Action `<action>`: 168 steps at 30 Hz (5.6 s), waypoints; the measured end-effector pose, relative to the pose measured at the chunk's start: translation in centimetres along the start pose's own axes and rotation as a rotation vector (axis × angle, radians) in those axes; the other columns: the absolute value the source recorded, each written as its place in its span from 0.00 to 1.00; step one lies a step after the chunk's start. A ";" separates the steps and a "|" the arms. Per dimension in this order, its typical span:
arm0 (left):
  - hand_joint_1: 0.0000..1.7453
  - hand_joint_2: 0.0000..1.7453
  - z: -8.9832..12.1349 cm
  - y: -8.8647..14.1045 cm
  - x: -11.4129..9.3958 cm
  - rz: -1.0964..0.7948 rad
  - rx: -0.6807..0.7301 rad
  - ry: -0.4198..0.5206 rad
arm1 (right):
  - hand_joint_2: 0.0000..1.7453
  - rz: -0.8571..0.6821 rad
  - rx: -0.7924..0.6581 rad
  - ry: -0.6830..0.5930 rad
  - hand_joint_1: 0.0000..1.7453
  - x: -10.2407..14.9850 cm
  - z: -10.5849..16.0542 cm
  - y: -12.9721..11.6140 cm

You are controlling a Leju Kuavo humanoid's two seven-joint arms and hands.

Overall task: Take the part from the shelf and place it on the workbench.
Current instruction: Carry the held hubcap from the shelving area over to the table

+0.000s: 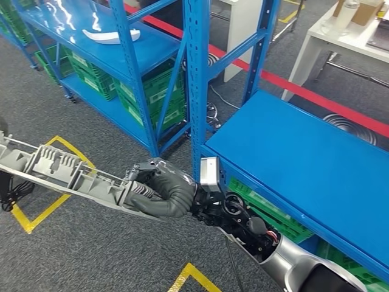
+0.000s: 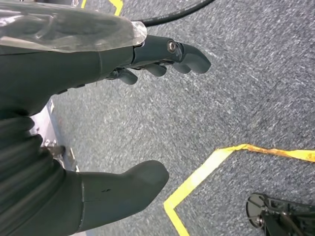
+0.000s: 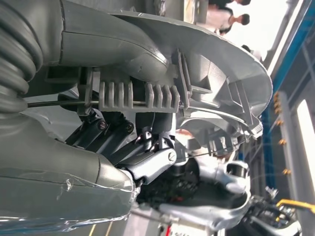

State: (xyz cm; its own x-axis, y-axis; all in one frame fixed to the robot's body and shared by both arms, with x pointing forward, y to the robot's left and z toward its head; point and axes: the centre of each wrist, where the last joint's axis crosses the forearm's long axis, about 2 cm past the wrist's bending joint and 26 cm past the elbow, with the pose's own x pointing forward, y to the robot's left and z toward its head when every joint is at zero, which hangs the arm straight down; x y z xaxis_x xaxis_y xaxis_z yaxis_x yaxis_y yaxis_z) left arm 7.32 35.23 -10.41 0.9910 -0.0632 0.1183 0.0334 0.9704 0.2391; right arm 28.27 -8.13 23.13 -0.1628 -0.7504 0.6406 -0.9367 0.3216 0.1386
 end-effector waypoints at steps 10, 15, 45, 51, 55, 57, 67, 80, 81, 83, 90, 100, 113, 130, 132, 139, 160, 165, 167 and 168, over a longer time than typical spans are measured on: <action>0.00 1.00 0.0 -0.1 -0.1 0.007 0.003 0.025 | 1.00 -0.024 -0.007 0.002 1.00 -0.4 0.2 -0.2; 0.00 1.00 0.0 -0.1 0.0 0.008 0.007 0.033 | 1.00 -0.025 -0.012 0.009 1.00 -0.5 0.3 -0.3; 0.00 1.00 0.1 -0.5 -0.1 0.007 0.006 0.041 | 1.00 -0.033 -0.017 0.032 1.00 -0.7 0.5 -0.1; 0.00 1.00 0.1 -0.4 0.0 0.004 0.007 0.038 | 1.00 -0.033 -0.016 0.032 1.00 -0.7 0.4 -0.1; 0.00 1.00 0.1 -0.5 0.0 0.002 0.007 0.038 | 1.00 -0.034 -0.018 0.034 1.00 -0.8 0.5 -0.1; 0.00 1.00 0.1 -0.4 0.0 0.002 0.008 0.038 | 1.00 -0.035 -0.019 0.035 1.00 -0.8 0.5 -0.1; 0.00 1.00 0.1 -0.6 -0.2 0.003 0.005 0.042 | 1.00 -0.030 -0.014 0.036 1.00 -0.7 0.3 -0.2; 0.00 1.00 0.1 -0.5 0.2 0.005 0.005 0.032 | 1.00 -0.023 -0.014 0.044 1.00 -0.7 0.3 -0.1; 0.00 1.00 0.1 -0.5 0.1 0.005 0.005 0.033 | 1.00 -0.024 -0.013 0.044 1.00 -0.7 0.3 -0.1; 0.00 1.00 0.1 -0.5 0.1 0.005 0.005 0.034 | 1.00 -0.024 -0.013 0.045 1.00 -0.7 0.3 -0.1; 0.00 1.00 0.1 -0.6 0.0 0.005 0.004 0.035 | 1.00 -0.026 -0.016 0.047 1.00 -0.8 0.4 0.0; 0.00 1.00 0.1 -0.7 -0.2 0.004 0.000 0.040 | 1.00 -0.022 -0.010 0.048 1.00 -0.8 0.3 0.0; 0.00 1.00 0.1 -0.7 -0.1 0.005 -0.001 0.039 | 1.00 -0.009 0.000 0.050 1.00 -0.7 0.2 0.0; 0.00 1.00 0.1 -0.7 -0.3 0.006 -0.002 0.042 | 1.00 -0.007 0.007 0.046 1.00 -0.6 0.0 0.1; 0.00 1.00 0.1 -0.7 -0.2 0.007 -0.001 0.038 | 1.00 -0.008 0.008 0.046 1.00 -0.6 0.0 0.1; 0.00 1.00 0.1 -0.6 -0.2 0.007 -0.001 0.032 | 1.00 -0.007 0.008 0.051 1.00 -0.6 0.0 0.1; 0.00 1.00 0.1 -0.7 -0.3 0.021 -0.004 0.030 | 1.00 -0.007 0.038 0.042 1.00 -0.3 -0.6 0.1; 0.00 1.00 0.1 -0.5 -0.1 0.026 -0.001 0.027 | 1.00 -0.009 0.047 0.037 1.00 -0.3 -0.9 0.1; 0.00 1.00 0.1 -0.5 -0.1 0.029 0.002 0.027 | 1.00 -0.011 0.046 0.040 1.00 -0.3 -0.8 0.1; 0.00 1.00 0.1 -0.4 -0.1 0.030 0.002 0.029 | 1.00 -0.012 0.046 0.042 1.00 -0.4 -0.8 0.1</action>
State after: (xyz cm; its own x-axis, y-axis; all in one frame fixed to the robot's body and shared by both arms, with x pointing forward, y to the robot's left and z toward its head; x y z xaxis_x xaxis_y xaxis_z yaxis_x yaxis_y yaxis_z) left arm 7.17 34.80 -10.47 0.9949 -0.0275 0.0971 0.0036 0.9712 0.2382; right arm 28.46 -7.35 23.51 -0.1394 -0.7290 0.6701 -0.9518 0.2854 0.1125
